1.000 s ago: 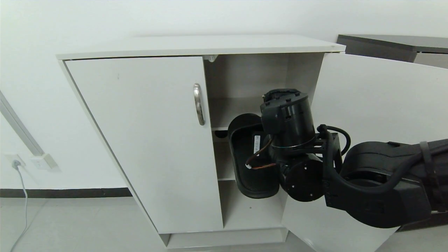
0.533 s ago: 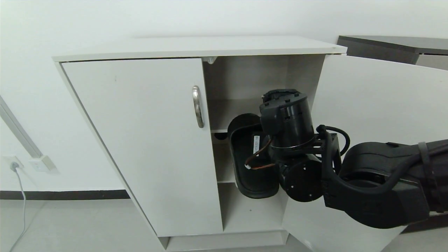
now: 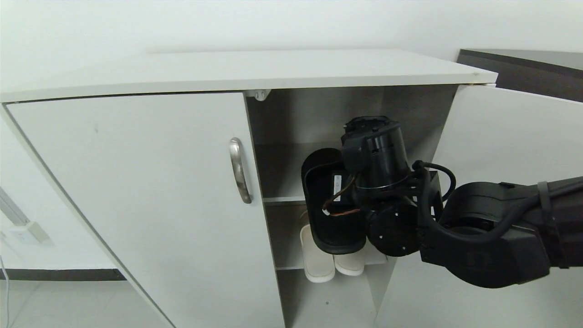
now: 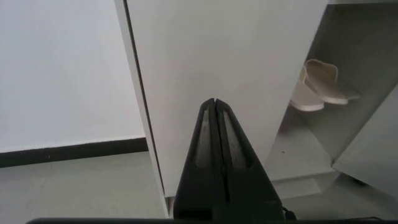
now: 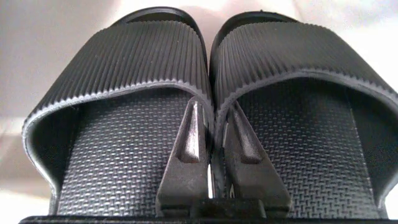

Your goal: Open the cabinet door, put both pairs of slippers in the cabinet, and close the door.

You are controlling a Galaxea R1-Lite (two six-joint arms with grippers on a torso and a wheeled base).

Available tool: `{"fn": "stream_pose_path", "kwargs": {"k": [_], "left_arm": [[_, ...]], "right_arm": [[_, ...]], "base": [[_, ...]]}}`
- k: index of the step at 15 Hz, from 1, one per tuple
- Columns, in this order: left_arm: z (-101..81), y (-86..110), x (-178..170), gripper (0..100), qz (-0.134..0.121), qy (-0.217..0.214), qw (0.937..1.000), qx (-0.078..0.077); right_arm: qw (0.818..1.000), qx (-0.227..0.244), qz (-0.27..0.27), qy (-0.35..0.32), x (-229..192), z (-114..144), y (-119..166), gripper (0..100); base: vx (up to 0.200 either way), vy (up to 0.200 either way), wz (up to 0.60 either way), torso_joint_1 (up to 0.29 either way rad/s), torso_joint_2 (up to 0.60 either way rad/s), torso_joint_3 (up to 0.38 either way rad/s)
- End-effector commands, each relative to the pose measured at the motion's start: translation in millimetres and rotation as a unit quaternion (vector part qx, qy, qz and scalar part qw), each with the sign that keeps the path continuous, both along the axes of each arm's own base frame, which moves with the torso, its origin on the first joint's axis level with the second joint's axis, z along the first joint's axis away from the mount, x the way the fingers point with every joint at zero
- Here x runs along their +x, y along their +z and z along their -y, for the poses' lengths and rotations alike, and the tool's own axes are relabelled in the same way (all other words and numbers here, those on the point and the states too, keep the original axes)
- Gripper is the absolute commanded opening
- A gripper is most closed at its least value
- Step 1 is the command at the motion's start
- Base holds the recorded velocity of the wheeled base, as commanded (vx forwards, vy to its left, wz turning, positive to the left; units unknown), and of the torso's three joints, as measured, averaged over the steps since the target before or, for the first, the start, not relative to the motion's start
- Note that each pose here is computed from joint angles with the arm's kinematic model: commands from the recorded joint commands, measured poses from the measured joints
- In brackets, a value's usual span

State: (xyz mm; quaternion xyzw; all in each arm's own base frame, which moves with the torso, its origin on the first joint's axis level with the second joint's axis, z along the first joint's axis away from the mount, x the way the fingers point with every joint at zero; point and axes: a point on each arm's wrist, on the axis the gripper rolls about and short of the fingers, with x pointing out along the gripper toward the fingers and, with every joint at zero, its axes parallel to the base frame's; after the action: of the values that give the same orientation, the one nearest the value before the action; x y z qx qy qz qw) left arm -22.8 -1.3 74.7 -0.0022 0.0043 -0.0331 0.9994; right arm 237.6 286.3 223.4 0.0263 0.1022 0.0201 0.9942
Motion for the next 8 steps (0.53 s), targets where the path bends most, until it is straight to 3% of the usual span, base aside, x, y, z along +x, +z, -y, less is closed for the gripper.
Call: {"fn": "stream_pose_path", "kwargs": {"k": [1,8], "left_arm": [[0.0,0.0,0.1,0,0.0,0.0,1.0,-0.001],[-0.1,0.0,0.1,0,0.0,0.001,1.0,-0.002]], "right_arm": [[1.0,-0.002,-0.003,0.001,5.2,-0.4,-2.6,0],[1.0,0.004,-0.01,-0.003,48.8,-5.6,-9.1,0]], "base": [[0.0,0.0,0.0,0.0,0.0,0.0],[0.0,0.0,0.0,0.0,0.0,0.0]]}}
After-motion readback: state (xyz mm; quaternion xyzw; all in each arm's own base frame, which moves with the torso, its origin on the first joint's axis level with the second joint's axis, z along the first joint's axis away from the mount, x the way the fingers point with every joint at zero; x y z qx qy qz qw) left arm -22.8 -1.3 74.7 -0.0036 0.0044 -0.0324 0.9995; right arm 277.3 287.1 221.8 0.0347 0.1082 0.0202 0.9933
